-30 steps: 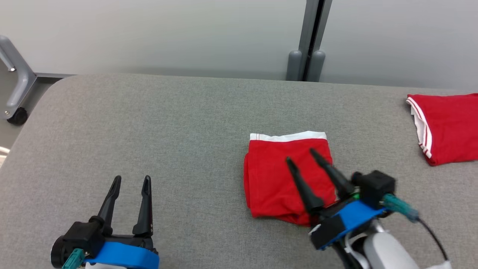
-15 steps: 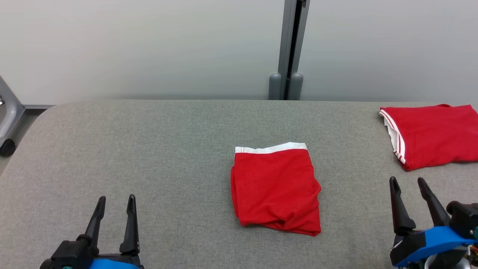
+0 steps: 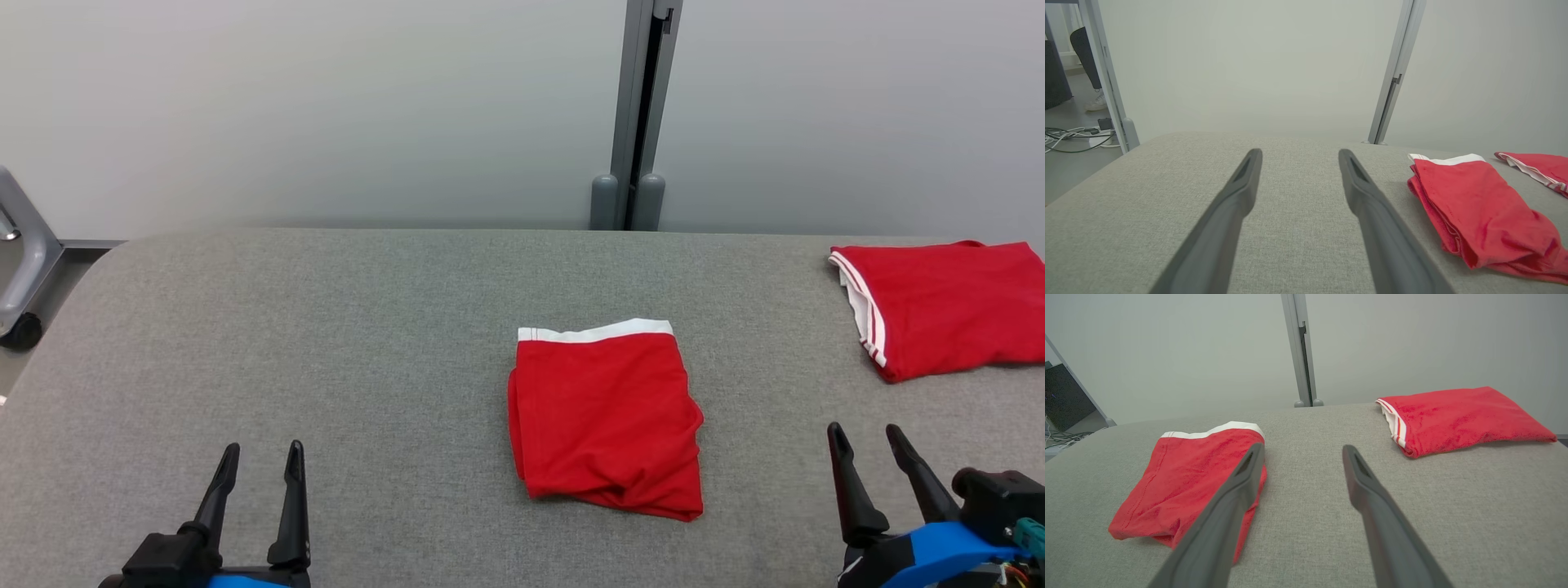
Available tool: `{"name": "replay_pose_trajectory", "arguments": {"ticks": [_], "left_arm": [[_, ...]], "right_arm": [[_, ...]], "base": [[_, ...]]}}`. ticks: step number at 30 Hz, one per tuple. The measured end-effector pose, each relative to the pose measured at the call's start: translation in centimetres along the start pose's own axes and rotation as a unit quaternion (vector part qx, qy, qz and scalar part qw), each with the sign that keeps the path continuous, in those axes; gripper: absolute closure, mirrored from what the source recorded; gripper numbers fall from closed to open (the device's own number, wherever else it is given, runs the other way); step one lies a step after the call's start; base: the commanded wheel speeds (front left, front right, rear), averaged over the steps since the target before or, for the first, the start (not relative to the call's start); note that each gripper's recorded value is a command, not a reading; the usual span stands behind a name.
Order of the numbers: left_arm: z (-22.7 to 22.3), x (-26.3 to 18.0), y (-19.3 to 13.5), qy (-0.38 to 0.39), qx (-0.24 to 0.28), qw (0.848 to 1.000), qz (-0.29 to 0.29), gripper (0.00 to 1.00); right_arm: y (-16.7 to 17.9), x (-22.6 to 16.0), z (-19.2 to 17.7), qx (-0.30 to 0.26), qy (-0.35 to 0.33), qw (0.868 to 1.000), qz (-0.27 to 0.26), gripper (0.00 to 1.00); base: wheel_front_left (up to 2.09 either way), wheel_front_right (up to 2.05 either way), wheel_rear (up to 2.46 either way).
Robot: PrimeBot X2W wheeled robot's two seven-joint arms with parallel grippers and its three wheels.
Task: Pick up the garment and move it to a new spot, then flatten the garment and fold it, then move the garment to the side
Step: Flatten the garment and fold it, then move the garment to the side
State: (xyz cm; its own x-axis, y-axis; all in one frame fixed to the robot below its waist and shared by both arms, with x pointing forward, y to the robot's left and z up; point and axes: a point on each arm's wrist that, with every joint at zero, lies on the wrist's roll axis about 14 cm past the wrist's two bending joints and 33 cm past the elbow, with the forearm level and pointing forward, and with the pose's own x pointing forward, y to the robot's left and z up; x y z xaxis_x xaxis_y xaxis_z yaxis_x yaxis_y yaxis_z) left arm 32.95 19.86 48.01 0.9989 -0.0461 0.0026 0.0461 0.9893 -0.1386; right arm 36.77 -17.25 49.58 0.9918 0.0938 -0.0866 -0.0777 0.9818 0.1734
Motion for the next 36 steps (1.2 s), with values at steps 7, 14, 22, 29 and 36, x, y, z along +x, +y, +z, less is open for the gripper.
{"name": "replay_pose_trajectory", "arguments": {"ticks": [7,14,22,29,36], "left_arm": [[-0.3,-0.2,-0.3,0.005,0.001,1.0,-0.005,0.0],[-0.4,-0.2,-0.4,0.006,0.001,1.0,-0.007,0.0],[-0.6,-0.3,0.0,0.011,0.0,1.0,0.0,0.0],[-0.5,-0.3,0.5,0.009,0.001,1.0,0.009,0.0],[-0.5,-0.1,1.4,0.01,0.001,1.0,0.028,0.0]], "right_arm": [[-0.7,-0.2,-0.1,0.003,-0.002,1.0,-0.01,0.0],[-0.5,-0.2,-0.4,0.005,0.002,1.0,-0.007,0.0],[3.4,3.0,0.3,-0.005,0.045,0.998,0.049,0.0],[4.9,6.7,-2.2,-0.008,0.16,0.985,0.066,0.0],[5.6,8.7,-7.4,0.006,0.254,0.965,0.069,0.0]], "base": [[0.0,0.0,0.0],[0.0,0.0,0.0],[0.0,0.0,0.0],[0.0,0.0,0.0],[0.0,0.0,0.0]]}}
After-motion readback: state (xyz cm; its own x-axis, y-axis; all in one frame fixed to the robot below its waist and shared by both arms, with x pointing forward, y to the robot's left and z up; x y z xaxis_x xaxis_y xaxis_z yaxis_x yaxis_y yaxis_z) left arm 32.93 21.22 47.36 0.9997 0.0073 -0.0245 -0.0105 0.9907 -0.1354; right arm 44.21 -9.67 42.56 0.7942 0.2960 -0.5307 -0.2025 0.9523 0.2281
